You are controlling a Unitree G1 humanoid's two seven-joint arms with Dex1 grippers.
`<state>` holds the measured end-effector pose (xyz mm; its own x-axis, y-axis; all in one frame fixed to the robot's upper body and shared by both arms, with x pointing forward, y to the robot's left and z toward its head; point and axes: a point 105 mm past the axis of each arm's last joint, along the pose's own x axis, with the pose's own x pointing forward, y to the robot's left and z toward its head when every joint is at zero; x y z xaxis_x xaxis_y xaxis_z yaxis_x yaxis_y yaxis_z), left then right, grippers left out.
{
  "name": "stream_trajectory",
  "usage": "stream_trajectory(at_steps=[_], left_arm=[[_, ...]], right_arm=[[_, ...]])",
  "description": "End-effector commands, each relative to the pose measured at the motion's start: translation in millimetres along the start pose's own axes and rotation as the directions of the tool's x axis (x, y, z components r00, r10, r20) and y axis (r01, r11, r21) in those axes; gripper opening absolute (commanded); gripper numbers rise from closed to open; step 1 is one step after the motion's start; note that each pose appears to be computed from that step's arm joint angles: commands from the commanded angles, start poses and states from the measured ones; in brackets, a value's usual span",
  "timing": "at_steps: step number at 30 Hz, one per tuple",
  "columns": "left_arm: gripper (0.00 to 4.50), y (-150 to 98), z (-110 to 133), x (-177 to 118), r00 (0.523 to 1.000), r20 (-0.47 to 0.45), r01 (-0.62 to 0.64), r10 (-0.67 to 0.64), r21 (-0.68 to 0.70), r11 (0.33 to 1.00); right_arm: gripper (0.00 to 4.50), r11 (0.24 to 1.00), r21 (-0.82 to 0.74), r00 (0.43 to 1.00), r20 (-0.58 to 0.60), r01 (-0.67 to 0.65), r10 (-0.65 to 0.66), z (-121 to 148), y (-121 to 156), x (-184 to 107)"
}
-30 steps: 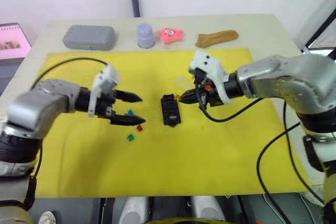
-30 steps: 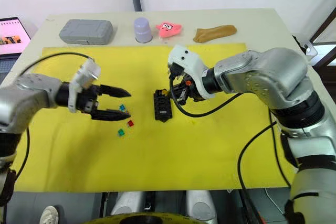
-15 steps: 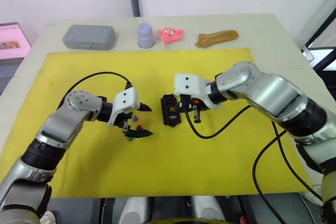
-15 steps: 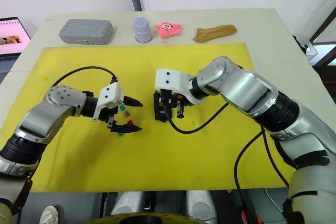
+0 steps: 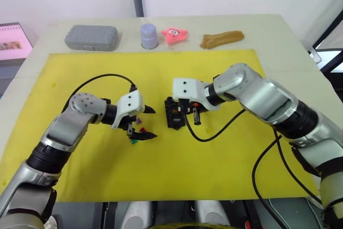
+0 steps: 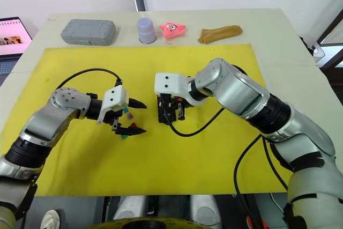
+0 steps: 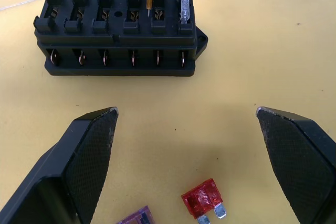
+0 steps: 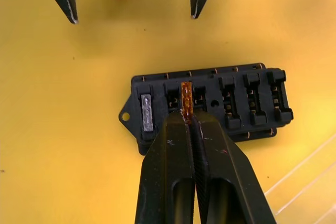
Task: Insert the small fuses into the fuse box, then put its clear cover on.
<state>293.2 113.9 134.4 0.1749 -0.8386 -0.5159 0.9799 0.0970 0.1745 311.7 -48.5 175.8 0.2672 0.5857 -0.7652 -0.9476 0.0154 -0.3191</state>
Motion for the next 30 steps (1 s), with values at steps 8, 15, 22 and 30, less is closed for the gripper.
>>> stream_trajectory(at_steps=[8,15,22,30], left_arm=[[4.42,5.1,8.8,0.6,1.0,0.015,-0.023,0.023,0.047,0.999],[4.42,7.5,11.4,3.4,0.999,0.022,-0.028,0.027,0.059,0.998],[4.42,9.3,13.5,5.0,0.999,0.027,-0.036,0.034,0.07,0.997],[4.42,9.3,13.7,5.9,0.999,0.028,-0.039,0.037,0.071,0.997]], right_arm=[[0.0,0.997,-0.066,0.999,0.027,-0.025,0.027,11.0,5.4,-5.5],[0.0,0.997,-0.072,1.0,0.015,-0.025,0.026,8.1,4.3,-3.5],[0.0,0.997,-0.077,1.0,-0.004,-0.02,0.02,3.7,1.7,0.3],[0.0,0.996,-0.086,1.0,-0.015,-0.015,0.014,1.8,-1.0,3.0]])
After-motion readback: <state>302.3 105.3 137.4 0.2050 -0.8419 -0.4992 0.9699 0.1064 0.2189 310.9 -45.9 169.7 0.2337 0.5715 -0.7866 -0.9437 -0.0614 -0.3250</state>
